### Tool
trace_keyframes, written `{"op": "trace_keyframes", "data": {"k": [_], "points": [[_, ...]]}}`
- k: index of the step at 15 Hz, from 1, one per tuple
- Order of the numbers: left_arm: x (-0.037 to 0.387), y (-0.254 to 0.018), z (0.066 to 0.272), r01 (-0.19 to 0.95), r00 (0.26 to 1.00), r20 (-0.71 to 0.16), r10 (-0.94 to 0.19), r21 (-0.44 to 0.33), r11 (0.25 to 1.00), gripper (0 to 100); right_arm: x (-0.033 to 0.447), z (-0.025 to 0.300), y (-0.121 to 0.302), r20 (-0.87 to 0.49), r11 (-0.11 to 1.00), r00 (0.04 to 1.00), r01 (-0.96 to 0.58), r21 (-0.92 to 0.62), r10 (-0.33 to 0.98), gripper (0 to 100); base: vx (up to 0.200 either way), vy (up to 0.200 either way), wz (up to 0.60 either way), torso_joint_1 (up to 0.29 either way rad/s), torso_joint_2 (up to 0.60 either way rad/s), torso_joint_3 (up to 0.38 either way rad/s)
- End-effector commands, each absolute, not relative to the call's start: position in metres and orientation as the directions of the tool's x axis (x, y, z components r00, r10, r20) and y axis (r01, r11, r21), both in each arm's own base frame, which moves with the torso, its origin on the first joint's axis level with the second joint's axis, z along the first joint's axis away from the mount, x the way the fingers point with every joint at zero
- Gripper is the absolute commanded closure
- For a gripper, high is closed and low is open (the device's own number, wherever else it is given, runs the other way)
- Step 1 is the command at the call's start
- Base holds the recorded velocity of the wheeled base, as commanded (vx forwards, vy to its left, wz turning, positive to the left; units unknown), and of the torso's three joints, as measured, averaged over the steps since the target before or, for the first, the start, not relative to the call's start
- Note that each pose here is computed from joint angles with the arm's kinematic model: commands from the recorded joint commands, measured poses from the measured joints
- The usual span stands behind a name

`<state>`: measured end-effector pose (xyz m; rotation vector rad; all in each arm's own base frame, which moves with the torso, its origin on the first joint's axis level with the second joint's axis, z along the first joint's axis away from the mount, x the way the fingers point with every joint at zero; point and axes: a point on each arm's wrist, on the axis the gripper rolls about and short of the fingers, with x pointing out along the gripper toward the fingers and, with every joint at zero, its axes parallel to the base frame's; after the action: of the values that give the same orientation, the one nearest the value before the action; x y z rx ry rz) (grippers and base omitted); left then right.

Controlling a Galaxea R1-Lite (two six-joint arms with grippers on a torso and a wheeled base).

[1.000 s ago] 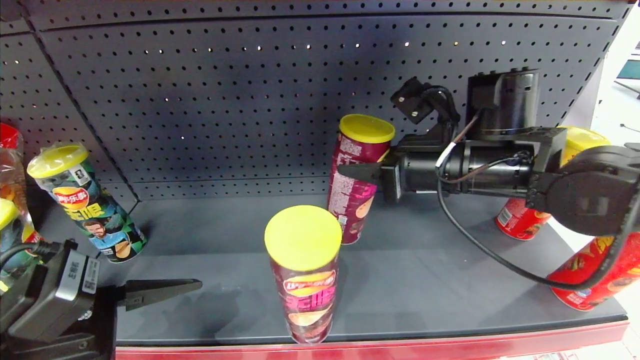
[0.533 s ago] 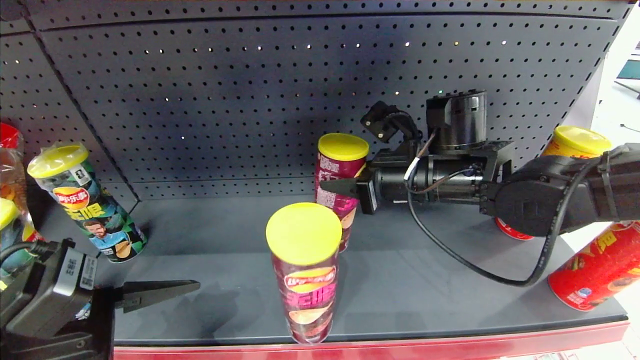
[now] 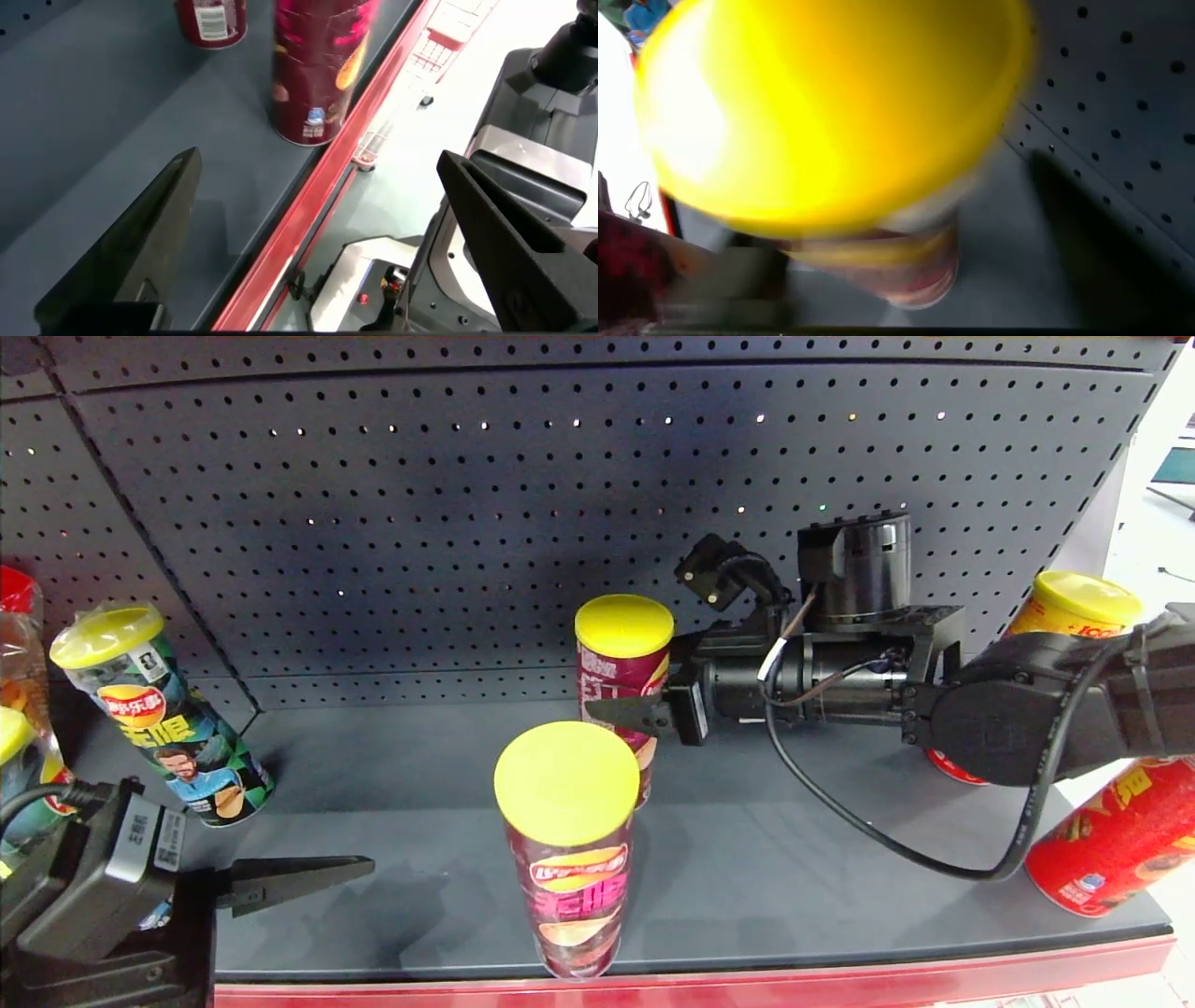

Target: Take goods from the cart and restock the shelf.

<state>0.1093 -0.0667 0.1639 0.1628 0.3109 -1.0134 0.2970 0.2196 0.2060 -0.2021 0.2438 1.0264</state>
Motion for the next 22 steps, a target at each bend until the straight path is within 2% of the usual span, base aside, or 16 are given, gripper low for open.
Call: {"op": "trace_keyframes", "data": {"k": [1, 6, 9, 12, 13, 16, 20, 22], "points": [[0.11, -0.067, 0.164, 0.853, 0.489, -0.332, -0.806, -0.011, 0.522, 0, 0.286, 0.215, 0.211, -0.277, 0.505, 0.5, -0.861, -0.058, 0.82, 0, 0.0, 0.0, 0.0, 0.0, 0.0, 0.0], [0.118, -0.07, 0.169, 0.84, 0.512, -0.333, -0.792, -0.001, 0.543, 0, 0.251, 0.223, 0.186, -0.28, 0.523, 0.517, -0.85, -0.058, 0.809, 0, 0.0, 0.0, 0.0, 0.0, 0.0, 0.0], [0.126, -0.072, 0.167, 0.802, 0.557, -0.373, -0.742, 0.008, 0.597, 0, 0.213, 0.231, 0.157, -0.265, 0.6, 0.583, -0.8, -0.023, 0.768, 0, 0.0, 0.0, 0.0, 0.0, 0.0, 0.0], [0.13, -0.073, 0.164, 0.769, 0.585, -0.419, -0.695, 0.014, 0.639, 0, 0.185, 0.235, 0.136, -0.237, 0.629, 0.616, -0.777, -0.027, 0.751, 0, 0.0, 0.0, 0.0, 0.0, 0.0, 0.0], [0.132, -0.074, 0.159, 0.768, 0.566, -0.462, -0.683, -0.005, 0.64, 0, 0.155, 0.241, 0.114, -0.184, 0.638, 0.634, -0.769, -0.041, 0.751, 0, 0.0, 0.0, 0.0, 0.0, 0.0, 0.0], [0.14, -0.079, 0.147, 0.774, 0.53, -0.522, -0.668, -0.024, 0.633, 0, 0.118, 0.249, 0.084, -0.086, 0.676, 0.676, -0.736, -0.038, 0.732, 0, 0.0, 0.0, 0.0, 0.0, 0.0, 0.0], [0.156, -0.091, 0.133, 0.785, 0.485, -0.594, -0.642, -0.028, 0.619, 0, 0.099, 0.261, 0.06, 0.012, 0.733, 0.734, -0.678, -0.063, 0.679, 0, 0.0, 0.0, 0.0, 0.0, 0.0, 0.0], [0.17, -0.107, 0.13, 0.799, 0.459, -0.619, -0.637, -0.026, 0.601, 0, 0.093, 0.265, 0.053, 0.045, 0.755, 0.754, -0.652, -0.065, 0.655, 0, 0.0, 0.0, 0.0, 0.0, 0.0, 0.0]]}}
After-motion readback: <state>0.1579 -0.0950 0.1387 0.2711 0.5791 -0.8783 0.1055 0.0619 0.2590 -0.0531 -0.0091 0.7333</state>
